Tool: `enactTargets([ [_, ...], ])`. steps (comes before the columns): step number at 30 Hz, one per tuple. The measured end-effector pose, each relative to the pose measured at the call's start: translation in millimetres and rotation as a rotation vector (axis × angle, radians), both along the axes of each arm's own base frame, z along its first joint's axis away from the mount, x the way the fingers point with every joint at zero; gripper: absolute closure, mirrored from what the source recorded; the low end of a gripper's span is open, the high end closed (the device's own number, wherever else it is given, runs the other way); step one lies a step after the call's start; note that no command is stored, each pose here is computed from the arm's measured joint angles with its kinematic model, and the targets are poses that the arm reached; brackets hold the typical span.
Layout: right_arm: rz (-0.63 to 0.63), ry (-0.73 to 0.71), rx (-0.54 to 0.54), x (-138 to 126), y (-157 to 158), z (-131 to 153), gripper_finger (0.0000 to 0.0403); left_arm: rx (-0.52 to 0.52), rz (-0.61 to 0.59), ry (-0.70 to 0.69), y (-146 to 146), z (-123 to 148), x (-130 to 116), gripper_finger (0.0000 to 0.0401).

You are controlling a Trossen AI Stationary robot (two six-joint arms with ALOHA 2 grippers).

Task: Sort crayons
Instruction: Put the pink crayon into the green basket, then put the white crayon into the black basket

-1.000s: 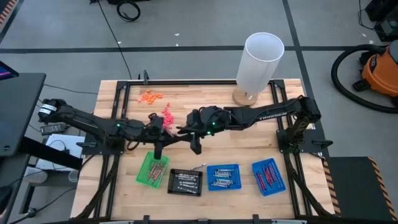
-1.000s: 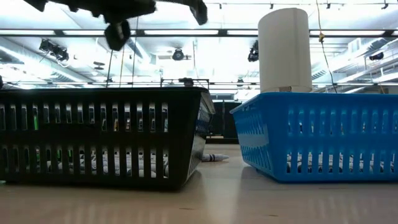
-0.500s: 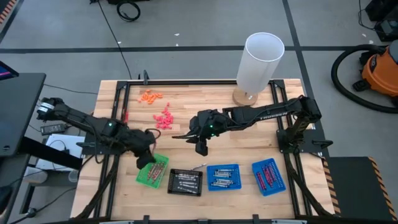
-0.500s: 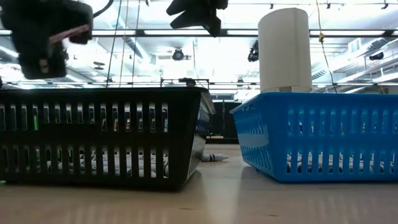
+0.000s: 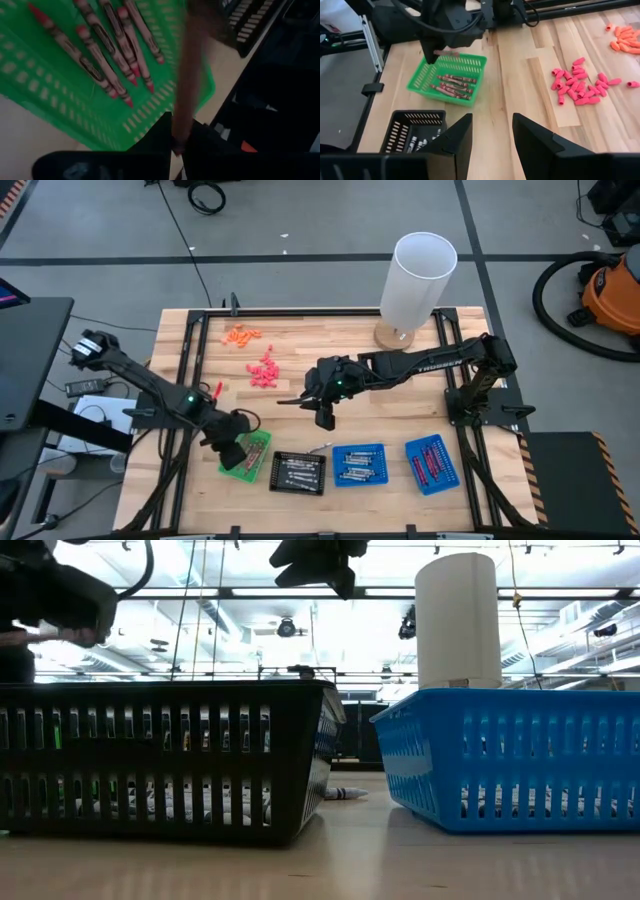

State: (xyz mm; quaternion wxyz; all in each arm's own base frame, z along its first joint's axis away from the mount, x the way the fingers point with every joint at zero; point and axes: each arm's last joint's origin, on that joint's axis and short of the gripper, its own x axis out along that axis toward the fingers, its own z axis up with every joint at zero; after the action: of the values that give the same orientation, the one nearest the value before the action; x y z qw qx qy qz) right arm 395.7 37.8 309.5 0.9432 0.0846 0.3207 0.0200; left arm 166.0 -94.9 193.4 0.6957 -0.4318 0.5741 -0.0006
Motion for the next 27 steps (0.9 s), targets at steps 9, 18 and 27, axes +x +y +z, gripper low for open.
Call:
enactTargets([
  [9,0.099,0.092,-0.049,-3.0,1.0,-12.2,0.0256,-0.051,0.001,-0.001,-5.8,1.7,0.8,0.0278],
  [18,0.215,0.243,-0.013,9.1,12.4,-65.4,0.0257,-0.147,-0.018,-0.103,-12.1,13.5,10.0,0.0244],
  [27,0.233,0.268,0.026,21.2,31.0,-90.3,0.0257,-0.114,-0.052,-0.207,-19.0,32.8,12.3,0.0244],
])
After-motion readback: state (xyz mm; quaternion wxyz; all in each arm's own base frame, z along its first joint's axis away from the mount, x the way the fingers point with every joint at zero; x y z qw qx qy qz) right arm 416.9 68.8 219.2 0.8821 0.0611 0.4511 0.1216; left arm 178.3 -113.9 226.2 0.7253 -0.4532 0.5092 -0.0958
